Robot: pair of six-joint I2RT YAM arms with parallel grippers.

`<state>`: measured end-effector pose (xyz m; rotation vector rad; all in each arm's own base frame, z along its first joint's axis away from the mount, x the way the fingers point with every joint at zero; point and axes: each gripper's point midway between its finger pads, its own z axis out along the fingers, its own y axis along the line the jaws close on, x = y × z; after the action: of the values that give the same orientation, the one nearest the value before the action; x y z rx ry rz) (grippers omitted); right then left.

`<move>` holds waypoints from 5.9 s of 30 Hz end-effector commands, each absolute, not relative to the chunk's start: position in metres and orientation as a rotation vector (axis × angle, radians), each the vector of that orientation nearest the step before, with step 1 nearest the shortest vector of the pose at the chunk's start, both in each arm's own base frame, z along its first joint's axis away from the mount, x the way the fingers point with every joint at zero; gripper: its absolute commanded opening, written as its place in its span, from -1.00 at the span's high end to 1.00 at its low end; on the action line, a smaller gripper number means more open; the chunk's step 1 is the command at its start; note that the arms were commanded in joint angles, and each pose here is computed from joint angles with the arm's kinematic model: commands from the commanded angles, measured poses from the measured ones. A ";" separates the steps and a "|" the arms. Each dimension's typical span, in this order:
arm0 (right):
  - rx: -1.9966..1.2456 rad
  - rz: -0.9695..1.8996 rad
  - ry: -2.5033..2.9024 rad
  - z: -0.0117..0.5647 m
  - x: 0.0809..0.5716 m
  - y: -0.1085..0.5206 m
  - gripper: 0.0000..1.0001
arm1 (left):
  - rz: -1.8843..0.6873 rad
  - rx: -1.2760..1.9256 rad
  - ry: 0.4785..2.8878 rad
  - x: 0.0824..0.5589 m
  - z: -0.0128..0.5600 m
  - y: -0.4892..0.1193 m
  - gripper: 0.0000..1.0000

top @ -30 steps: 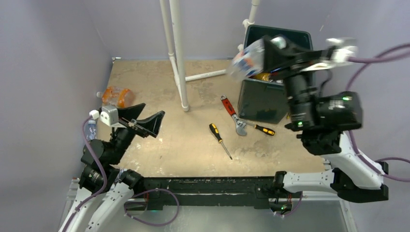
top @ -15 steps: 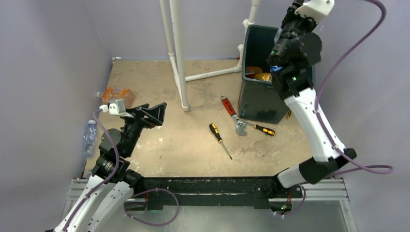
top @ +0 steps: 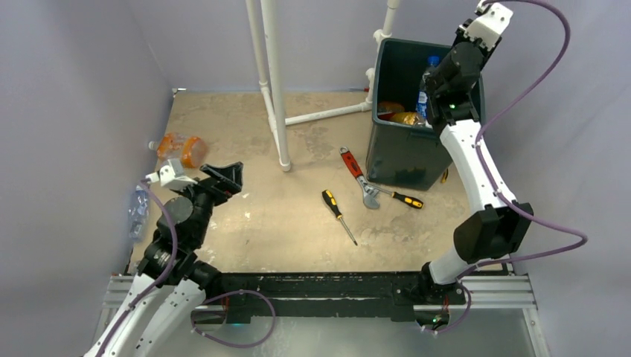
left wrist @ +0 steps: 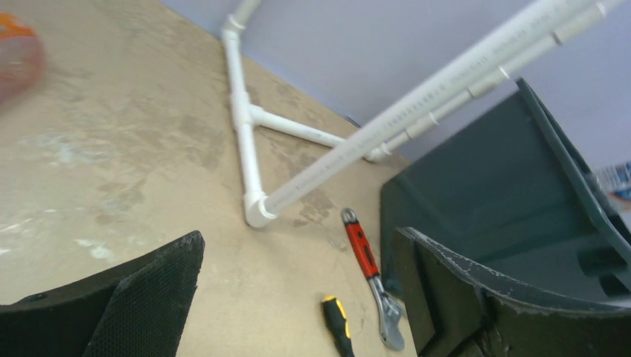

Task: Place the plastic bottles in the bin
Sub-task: Place the plastic bottle in the trash bin, then move the plastic bottle to the center of the board.

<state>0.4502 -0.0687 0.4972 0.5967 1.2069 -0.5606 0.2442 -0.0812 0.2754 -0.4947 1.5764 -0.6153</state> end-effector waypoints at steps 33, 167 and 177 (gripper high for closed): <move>0.618 -0.061 1.168 0.534 0.434 -0.046 -0.98 | -0.326 -0.753 1.463 0.218 0.307 -0.003 -0.87; -0.601 0.981 1.862 0.203 0.184 0.368 -0.96 | -0.131 -1.044 2.082 0.230 0.124 -0.016 -0.82; -0.432 0.817 1.926 0.161 0.236 0.410 -0.98 | -0.192 -1.142 2.041 0.259 0.102 -0.026 -0.83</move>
<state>0.1987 0.3907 0.1322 -0.5954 2.0297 0.8522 0.2305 -0.0224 0.0919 -1.0947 2.1373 -0.1311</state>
